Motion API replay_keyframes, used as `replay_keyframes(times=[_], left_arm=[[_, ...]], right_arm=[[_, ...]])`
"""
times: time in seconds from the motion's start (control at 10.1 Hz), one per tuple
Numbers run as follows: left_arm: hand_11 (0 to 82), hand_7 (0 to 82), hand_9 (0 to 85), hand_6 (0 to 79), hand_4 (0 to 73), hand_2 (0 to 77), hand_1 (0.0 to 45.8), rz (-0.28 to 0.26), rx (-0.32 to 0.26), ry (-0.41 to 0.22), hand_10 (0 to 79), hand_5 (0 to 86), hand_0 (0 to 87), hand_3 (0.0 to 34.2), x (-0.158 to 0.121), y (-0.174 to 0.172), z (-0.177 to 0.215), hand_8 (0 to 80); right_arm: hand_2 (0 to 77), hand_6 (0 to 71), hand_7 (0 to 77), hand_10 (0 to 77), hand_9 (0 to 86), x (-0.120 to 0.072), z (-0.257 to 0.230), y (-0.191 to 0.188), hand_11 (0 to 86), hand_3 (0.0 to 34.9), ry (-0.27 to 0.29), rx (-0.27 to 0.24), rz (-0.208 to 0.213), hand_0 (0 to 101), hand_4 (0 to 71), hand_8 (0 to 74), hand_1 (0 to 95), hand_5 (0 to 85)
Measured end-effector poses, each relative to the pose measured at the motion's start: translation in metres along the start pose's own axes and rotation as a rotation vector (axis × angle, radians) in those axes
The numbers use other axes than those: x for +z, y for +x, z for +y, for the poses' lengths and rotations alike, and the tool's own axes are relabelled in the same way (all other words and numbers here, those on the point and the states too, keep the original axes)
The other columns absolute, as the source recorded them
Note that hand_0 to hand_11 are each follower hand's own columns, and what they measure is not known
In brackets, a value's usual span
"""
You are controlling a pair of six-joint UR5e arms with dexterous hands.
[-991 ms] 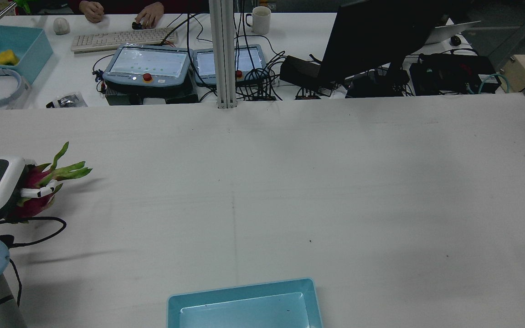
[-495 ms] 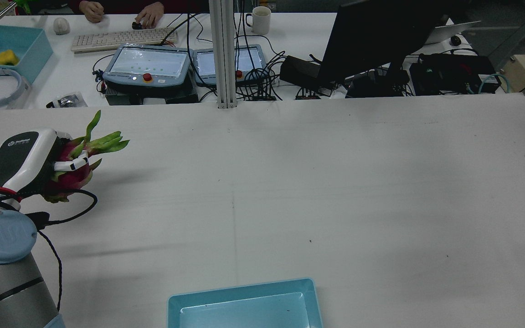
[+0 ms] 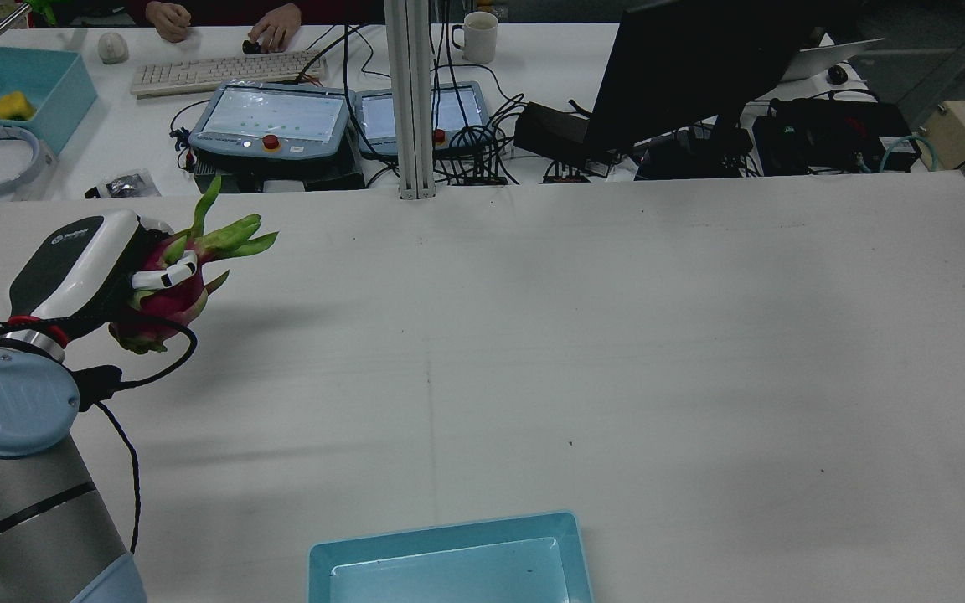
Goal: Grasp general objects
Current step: 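Raise the held dragon fruit up off the table, then carry the dragon fruit with the left hand down onto the blue tray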
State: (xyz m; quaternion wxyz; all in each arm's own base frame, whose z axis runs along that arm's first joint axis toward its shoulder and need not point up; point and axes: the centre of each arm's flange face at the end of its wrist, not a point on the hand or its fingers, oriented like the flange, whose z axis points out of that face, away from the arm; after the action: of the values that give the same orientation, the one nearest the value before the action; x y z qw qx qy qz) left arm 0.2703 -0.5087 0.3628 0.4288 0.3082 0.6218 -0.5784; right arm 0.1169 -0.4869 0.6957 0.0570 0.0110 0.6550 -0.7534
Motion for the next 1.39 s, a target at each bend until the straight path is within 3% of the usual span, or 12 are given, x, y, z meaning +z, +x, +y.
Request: replay_keyframes(times=[0.2,0.3,0.5,0.59,0.69,0.99,1.39], left_arm=[[72.0,50.2,44.2,58.4,42.5,59.5,0.0,0.029,-0.096,-0.038,14.7,40.9,8.5,0.0,0.013,0.027,-0.022,70.4],[72.0,50.2,44.2,58.4,42.5,59.5,0.0,0.059,-0.161,-0.087,14.7,40.9,8.5,0.0,0.021,0.045,-0.028,70.4],[70.4,49.6,45.8,59.5,43.6,59.5,0.0,0.107,-0.307,-0.215,14.7,40.9,12.4,0.0,0.033,0.066,-0.032,70.4],[70.4,49.6,45.8,59.5,43.6,59.5,0.0,0.133,-0.379,-0.307,14.7,40.9,12.4,0.0,0.037,0.074,-0.026,70.4],[70.4,49.6,46.4,59.5,44.2,59.5,0.0,0.154,-0.432,-0.409,14.7,40.4,17.9,0.0,0.040,0.081,-0.014,69.8],[70.4,49.1,46.9,60.5,44.7,59.5,0.0,0.164,-0.558,-0.658,14.7,40.4,18.7,0.0,0.029,0.079,0.049,69.8],[70.4,49.1,47.5,61.1,45.3,60.0,0.0,0.103,-0.674,-0.918,14.7,40.4,29.4,0.0,-0.033,0.053,0.171,70.4]], right_arm=[[1.6,0.0,0.0,0.0,1.1,0.000,0.000,0.000,1.1,0.0,0.000,0.000,0.000,0,0.0,0.0,5.4,73.6],[1.6,0.0,0.0,0.0,1.1,0.000,0.000,0.000,0.5,0.0,0.000,0.000,0.000,0,0.0,0.0,5.4,73.6],[1.6,0.0,0.0,0.0,1.1,0.000,0.000,0.000,1.1,0.0,0.000,0.001,0.000,0,0.0,0.0,5.4,73.6],[1.6,0.0,0.0,0.0,1.1,0.000,0.000,0.000,1.1,0.0,0.000,0.001,0.000,0,0.0,0.0,5.4,73.6],[1.6,0.0,0.0,0.0,1.1,0.000,0.000,0.000,1.1,0.0,0.000,0.001,0.000,0,0.0,0.0,5.4,73.6],[1.6,0.0,0.0,0.0,1.1,0.000,0.000,0.000,1.1,0.0,0.001,0.001,0.000,0,0.0,0.0,5.4,73.6],[1.6,0.0,0.0,0.0,1.1,0.000,-0.001,0.000,1.1,0.0,0.001,0.001,0.000,0,0.0,0.0,5.4,73.6]])
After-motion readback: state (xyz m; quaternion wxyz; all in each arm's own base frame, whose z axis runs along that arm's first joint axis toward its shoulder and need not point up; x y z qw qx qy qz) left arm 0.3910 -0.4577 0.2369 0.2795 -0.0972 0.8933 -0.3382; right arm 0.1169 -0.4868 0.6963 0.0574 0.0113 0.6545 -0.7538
